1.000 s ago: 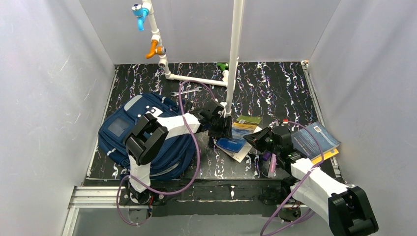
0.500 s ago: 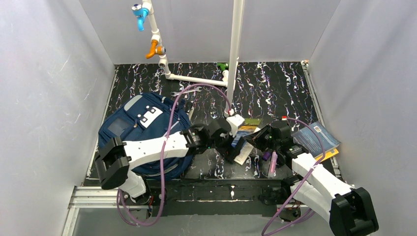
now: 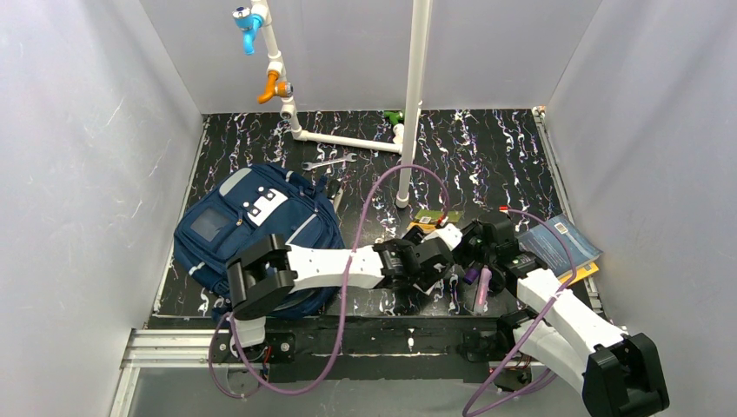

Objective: Pack the student bag
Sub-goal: Pick up the book from the center of the board.

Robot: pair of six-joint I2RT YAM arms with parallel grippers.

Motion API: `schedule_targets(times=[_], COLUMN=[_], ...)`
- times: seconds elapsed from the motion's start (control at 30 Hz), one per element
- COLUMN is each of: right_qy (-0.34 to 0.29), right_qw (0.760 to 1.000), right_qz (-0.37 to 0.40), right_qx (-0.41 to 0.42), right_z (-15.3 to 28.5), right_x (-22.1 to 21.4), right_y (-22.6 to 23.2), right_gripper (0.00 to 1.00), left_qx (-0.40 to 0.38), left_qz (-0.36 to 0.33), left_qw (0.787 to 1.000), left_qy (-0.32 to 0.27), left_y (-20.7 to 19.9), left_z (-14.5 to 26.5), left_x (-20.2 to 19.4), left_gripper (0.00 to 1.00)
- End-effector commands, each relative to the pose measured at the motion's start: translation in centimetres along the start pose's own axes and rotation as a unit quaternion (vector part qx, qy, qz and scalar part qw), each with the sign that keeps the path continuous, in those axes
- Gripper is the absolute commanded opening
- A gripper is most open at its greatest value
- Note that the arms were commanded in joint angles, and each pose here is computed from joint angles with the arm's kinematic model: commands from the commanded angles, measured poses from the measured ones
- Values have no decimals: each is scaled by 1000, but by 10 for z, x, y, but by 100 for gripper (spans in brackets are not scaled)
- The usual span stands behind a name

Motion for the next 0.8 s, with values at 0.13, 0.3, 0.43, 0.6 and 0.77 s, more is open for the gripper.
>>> schedule_targets(times=[0.13, 0.3, 0.43, 0.6, 0.77], right_qy=[-8, -39, -71, -82, -60], right_qw=[999, 994, 976, 970, 975], right_qz=[-12, 97, 205, 224, 212], right_qx=[38, 15, -22, -40, -32], right_z=[15, 26, 49, 65, 56], right_x=[0, 8, 20, 22, 23], right_y=[27, 26, 31, 26, 14], right_gripper=[12, 69, 97, 98, 98], left_qx=[107, 98, 102, 97, 81], left_qz=[6, 8, 26, 49, 63], left_qw=[993, 994, 993, 993, 994], left_qy=[41, 48, 56, 43, 29], left_y=[10, 14, 27, 44, 61], left_z=[-6, 2, 17, 43, 70], left_x=[-1, -1, 0, 6, 17], left_gripper=[37, 10, 0, 0, 0])
Point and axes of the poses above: each gripper's point midway between its finger pads, its own z axis back along the fingers, its own y axis along the line the jaws close on, x = y × z, the point moved 9 cm from there along z, back along the fingers, and after that the axes turned 9 degrees about -z, right-handed, at the moved point
